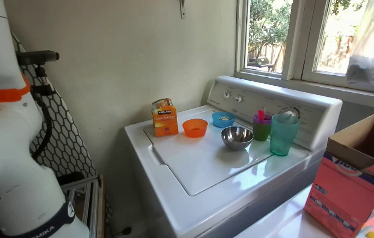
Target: Take the plastic out of the orange box on the right and put it on top of the washing machine on the right.
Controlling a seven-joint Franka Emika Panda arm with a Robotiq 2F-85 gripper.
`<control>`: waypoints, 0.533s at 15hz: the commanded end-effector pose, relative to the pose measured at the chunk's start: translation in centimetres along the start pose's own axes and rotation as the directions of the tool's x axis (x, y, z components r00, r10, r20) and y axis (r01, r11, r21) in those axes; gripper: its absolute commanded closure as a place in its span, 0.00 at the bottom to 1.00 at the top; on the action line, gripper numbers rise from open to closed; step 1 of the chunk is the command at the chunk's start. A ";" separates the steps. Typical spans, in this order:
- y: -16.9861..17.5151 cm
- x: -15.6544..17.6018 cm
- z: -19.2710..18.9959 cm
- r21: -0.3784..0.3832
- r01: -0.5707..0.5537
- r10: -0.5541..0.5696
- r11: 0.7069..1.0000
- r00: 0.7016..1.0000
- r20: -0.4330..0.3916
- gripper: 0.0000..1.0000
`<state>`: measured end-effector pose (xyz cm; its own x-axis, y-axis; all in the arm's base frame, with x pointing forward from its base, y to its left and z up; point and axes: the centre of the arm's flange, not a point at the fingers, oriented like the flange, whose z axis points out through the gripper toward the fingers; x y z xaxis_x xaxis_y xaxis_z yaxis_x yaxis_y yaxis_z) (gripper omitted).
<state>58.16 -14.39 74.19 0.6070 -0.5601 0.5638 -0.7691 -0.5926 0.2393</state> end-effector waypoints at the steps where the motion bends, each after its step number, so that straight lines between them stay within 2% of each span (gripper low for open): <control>1: 3.3 -6.9 -0.1 -0.028 -0.198 0.198 0.980 0.980 0.002 1.00; 5: 4.9 -10.6 0.9 -0.069 -0.398 0.400 0.915 0.916 0.027 1.00; 8: 6.1 -13.5 1.7 -0.104 -0.531 0.538 0.841 0.842 0.048 1.00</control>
<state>51.60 -12.92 70.14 0.2463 -0.7866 0.5662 -0.9628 -0.2657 0.0497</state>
